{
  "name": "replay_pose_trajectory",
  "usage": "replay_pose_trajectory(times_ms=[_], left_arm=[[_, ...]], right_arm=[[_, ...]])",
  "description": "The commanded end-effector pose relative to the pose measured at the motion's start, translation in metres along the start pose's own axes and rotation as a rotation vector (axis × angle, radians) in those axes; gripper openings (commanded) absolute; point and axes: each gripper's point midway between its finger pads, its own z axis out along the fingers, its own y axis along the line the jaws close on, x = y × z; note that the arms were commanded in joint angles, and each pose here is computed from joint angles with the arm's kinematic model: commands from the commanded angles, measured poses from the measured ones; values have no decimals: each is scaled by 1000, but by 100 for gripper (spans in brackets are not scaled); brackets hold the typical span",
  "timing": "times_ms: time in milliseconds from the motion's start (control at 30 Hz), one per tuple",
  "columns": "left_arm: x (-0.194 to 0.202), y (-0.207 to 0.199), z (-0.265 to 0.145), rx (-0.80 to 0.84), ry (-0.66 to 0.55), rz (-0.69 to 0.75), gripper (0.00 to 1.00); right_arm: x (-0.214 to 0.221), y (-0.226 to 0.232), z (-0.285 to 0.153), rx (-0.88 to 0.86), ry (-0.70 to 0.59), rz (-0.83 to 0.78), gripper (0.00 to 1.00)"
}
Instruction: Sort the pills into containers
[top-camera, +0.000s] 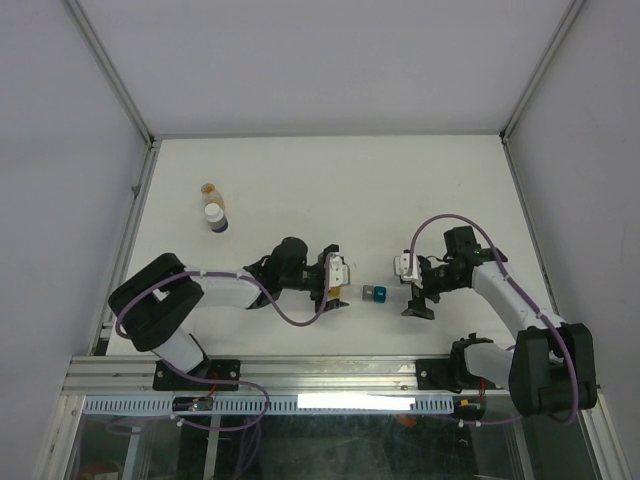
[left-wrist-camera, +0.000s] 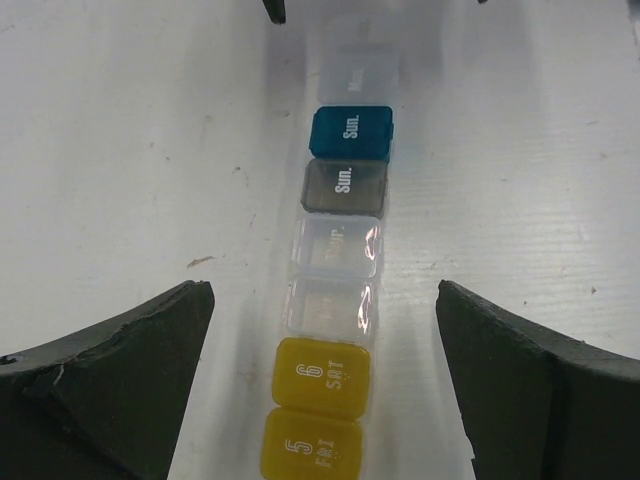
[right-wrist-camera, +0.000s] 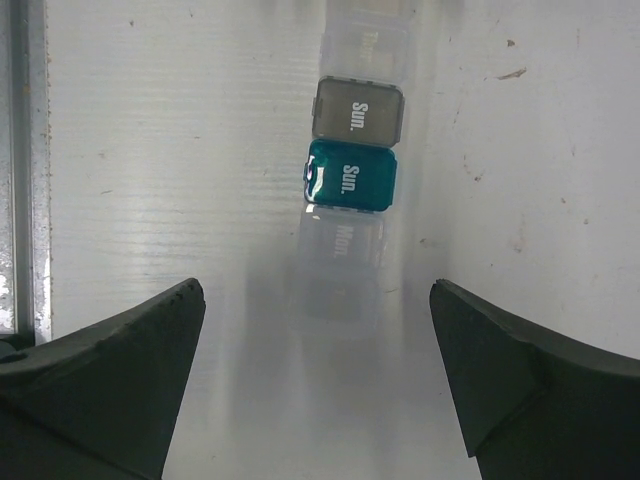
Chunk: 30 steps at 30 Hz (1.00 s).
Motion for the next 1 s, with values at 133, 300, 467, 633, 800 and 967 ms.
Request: replay_pose_trajectory(times_ms=[133,300,467,633,800,967], left_arm=[[4,-1,20,91,19,70,95],[13,-5,29,122,39,62,86],[26,-7,35,126,82,49,77],[33,-7,39,118,110,41,69],[36,-9,39,121,119,20,56],[37,-12,39,126,121,4,45]], right_arm=[[-5,-9,3,21,-40,-48,98],[0,-12,5,25,-29,-29,98],[0,-20,6,53,-24,-5,97],[8,-21,9,66,25,-39,95],[18,-19,13,64,76,-50,92],[22,-20,14,61,99,-43,85]])
